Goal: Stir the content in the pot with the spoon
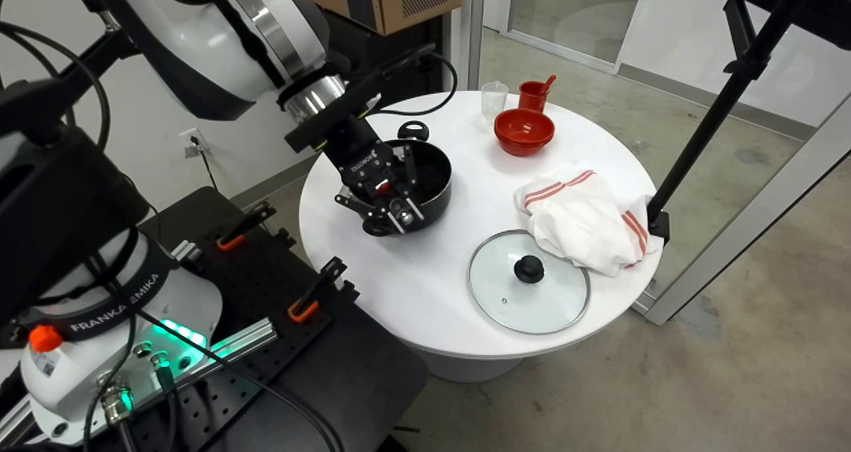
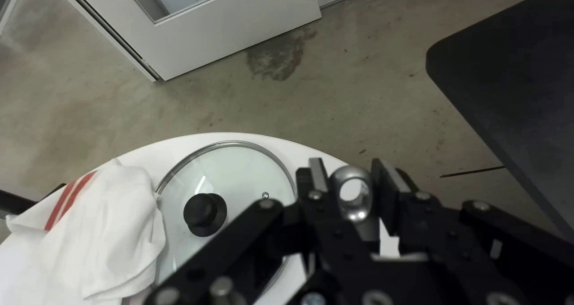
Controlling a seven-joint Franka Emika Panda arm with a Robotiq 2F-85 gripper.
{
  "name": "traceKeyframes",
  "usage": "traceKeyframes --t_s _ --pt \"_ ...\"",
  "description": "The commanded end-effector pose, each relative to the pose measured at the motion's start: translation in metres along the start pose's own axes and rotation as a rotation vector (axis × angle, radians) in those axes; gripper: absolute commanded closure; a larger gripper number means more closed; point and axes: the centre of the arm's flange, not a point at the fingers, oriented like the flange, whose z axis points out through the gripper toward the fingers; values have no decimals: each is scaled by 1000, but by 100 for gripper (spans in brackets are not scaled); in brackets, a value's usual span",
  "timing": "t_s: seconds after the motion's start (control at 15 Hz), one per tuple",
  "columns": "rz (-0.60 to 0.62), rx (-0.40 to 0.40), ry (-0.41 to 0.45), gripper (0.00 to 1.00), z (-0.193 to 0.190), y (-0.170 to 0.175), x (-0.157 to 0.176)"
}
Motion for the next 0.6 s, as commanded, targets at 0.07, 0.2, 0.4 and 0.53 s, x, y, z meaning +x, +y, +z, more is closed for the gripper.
traceKeyframes --t_s 0.07,0.2,0.4,0.53 --pt "-72 -19 32 93 -14 -38 -3" --pt "-95 -25 47 93 -18 -45 4" --pt "-112 -47 54 93 -21 -50 18" --pt "-115 -68 57 93 -22 -56 26"
